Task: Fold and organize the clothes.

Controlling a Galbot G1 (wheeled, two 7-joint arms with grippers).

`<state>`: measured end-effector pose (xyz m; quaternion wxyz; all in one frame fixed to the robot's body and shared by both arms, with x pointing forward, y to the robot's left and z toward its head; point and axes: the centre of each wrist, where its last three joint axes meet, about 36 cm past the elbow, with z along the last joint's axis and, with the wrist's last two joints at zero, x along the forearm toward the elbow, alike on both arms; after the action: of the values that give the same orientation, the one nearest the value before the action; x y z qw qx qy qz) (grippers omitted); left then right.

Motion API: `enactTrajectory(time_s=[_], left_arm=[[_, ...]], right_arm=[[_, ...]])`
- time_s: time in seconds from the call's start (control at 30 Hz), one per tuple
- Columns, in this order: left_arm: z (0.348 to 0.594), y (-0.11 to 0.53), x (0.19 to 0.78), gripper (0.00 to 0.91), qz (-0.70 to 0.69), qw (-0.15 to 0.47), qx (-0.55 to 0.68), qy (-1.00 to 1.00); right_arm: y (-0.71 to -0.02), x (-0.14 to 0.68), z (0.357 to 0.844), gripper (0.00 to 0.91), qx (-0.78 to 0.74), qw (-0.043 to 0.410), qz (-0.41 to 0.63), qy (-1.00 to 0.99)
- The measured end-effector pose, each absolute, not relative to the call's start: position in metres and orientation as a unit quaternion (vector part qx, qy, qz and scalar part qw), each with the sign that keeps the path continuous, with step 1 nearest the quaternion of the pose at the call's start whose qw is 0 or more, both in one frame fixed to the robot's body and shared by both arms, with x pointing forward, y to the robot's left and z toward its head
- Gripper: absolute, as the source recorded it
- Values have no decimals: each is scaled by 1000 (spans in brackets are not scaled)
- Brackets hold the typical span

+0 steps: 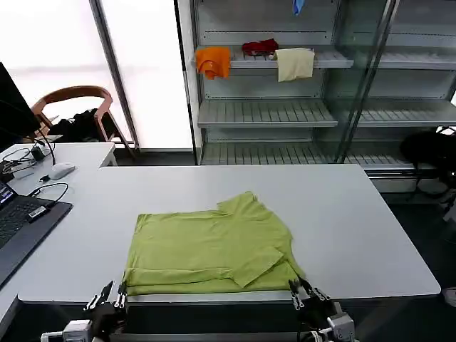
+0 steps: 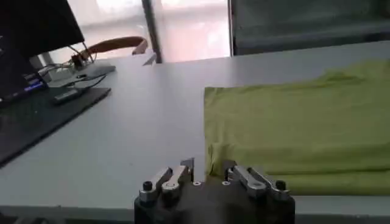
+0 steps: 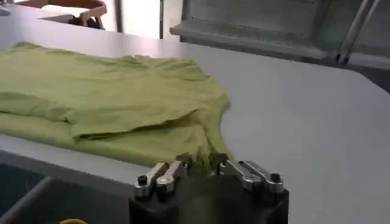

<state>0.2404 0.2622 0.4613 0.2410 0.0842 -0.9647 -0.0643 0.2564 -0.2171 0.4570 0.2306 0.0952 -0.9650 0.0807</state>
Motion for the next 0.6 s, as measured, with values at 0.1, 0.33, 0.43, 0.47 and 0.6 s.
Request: enactTrajectory(time_s=[0.1, 0.33, 0.43, 0.47, 0.6], left_arm=[[468, 261, 239, 907, -67, 232, 88, -966], [497, 263, 246, 907, -68, 188, 90, -976], [507, 266, 255, 907, -62, 165, 87, -981], [511, 266, 259, 907, -57, 155, 82, -983], [516, 271, 277, 907, -40, 124, 60, -990]], right_arm=[[-217, 257, 464, 907, 90, 223, 76, -968], [-222, 267, 486, 907, 81, 194, 68, -975], [-223, 278, 492, 907, 86, 173, 62, -979], [-223, 285, 493, 907, 87, 166, 59, -981], [-225, 317, 495, 907, 95, 137, 50, -985]])
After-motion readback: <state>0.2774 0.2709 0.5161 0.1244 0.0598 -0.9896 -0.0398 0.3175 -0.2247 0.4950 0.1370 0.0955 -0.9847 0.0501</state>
